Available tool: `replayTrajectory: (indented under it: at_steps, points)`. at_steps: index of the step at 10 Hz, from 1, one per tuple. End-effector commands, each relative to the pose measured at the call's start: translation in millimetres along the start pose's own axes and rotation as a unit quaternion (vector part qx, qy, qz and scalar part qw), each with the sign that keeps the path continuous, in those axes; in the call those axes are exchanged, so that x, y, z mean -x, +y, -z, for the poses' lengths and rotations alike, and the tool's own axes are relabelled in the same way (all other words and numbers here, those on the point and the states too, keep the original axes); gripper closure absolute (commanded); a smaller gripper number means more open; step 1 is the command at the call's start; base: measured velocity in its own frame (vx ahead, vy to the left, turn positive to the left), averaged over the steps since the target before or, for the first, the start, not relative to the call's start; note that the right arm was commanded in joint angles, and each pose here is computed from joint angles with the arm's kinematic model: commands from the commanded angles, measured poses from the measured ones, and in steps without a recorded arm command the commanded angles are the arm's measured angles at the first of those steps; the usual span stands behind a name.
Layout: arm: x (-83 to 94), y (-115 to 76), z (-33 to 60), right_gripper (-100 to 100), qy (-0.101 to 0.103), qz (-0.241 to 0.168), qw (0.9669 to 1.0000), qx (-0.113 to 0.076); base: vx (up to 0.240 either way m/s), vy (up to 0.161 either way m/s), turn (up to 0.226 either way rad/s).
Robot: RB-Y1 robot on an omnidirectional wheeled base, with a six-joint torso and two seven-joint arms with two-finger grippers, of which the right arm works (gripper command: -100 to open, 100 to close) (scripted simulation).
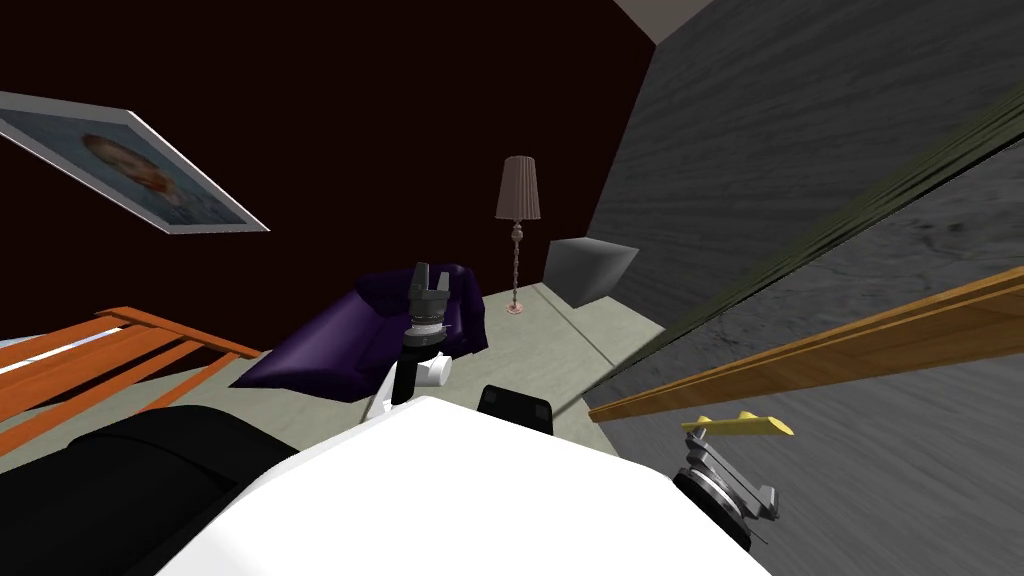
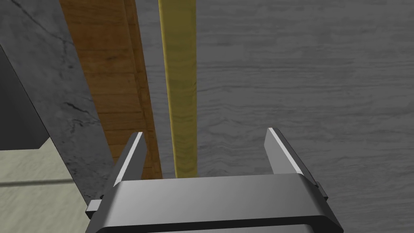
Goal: Pull the door open
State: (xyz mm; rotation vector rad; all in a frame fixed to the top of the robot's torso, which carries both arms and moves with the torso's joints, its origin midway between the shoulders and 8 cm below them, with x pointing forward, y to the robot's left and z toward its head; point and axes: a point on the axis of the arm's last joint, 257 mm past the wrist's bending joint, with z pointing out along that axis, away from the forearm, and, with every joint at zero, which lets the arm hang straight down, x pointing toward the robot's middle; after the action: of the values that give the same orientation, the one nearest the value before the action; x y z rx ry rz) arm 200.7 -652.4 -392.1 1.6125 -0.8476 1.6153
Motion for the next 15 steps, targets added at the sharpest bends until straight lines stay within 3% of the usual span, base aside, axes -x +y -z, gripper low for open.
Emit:
replayTrajectory:
  at_steps: [1,3,8,11,12,13,15]
  points:
    - [0.9,6.6,2.8,-100,0.000,-0.001,1.0000,-0.006,0.102,-0.035,-0.073]
    - [1.3,18.0,8.0,-100,-0.001,-0.001,0.9998,-0.018,0.124,-0.051,-0.119]
    - [1.4,29.2,14.0,-100,-0.004,-0.002,0.9994,-0.034,0.099,-0.035,-0.053]
    - [0.3,33.4,18.3,-100,-0.005,-0.007,0.9985,-0.053,0.168,-0.062,-0.054]
    - [0.9,33.7,18.2,-100,-0.005,-0.005,0.9988,-0.049,0.076,-0.022,0.003]
    - [0.9,33.7,18.2,100,-0.005,-0.005,0.9988,-0.049,-0.011,0.004,0.000]
    - [0.9,33.7,18.2,100,-0.005,-0.005,0.9988,-0.049,-0.018,0.020,0.026]
